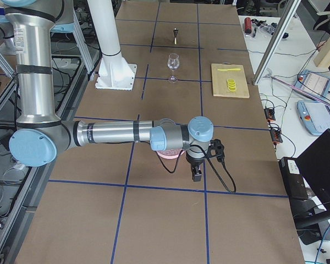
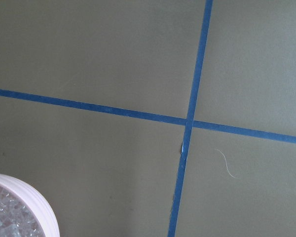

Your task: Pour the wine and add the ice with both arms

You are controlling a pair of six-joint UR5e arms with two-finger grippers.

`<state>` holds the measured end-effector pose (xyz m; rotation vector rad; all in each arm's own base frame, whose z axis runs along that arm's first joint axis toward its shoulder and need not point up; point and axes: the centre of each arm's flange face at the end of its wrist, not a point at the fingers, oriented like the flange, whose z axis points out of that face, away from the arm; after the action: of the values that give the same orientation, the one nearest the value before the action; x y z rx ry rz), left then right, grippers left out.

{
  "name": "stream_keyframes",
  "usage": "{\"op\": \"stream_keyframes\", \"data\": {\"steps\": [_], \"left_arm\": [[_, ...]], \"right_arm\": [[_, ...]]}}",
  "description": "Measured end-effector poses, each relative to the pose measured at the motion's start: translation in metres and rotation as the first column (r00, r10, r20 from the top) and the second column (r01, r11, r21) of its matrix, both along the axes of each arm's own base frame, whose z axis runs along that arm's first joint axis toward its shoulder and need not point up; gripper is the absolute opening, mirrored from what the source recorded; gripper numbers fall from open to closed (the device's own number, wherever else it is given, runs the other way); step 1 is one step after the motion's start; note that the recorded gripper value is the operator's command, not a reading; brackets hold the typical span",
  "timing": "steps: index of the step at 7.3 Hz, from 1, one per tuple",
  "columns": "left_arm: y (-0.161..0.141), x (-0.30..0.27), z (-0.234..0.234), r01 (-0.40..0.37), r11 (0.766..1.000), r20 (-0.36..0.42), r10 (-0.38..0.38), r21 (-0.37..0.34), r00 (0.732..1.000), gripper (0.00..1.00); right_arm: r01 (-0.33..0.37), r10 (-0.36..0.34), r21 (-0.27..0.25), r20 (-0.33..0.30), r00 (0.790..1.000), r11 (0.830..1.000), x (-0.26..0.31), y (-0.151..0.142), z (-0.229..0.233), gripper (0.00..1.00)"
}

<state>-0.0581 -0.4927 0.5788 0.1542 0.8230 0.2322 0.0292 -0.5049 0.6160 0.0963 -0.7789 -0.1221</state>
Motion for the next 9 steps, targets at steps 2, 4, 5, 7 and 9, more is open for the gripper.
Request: {"op": "stream_keyframes", "data": {"steps": [2, 4, 5, 7, 9], "left_arm": [[0.001, 0.000, -0.009, 0.005, 1.000, -0.003, -0.005, 0.014, 1.000, 1.00], [0.001, 0.000, -0.031, 0.031, 0.999, -0.007, -0.031, 0.029, 0.999, 1.00], [0.001, 0.000, -0.052, 0.043, 0.997, -0.011, -0.043, 0.057, 0.999, 0.99], [0.003, 0.003, -0.081, 0.085, 0.988, -0.038, -0.081, 0.127, 0.996, 0.99], [0.018, 0.029, -0.073, 0.137, 0.963, -0.081, -0.122, 0.233, 0.989, 1.00]], "right_arm": [[0.007, -0.007, 0.002, 0.003, 1.000, 1.000, -0.001, 0.002, 0.002, 1.00], [0.006, -0.006, -0.004, 0.005, 1.000, 1.000, -0.001, 0.005, 0.003, 1.00], [0.005, -0.005, -0.005, 0.006, 1.000, 1.000, -0.001, 0.005, 0.003, 1.00], [0.006, -0.006, -0.006, 0.010, 1.000, 1.000, -0.003, 0.005, 0.002, 1.00], [0.011, -0.011, -0.008, 0.042, 0.999, 1.000, -0.007, 0.006, -0.001, 1.00]]}}
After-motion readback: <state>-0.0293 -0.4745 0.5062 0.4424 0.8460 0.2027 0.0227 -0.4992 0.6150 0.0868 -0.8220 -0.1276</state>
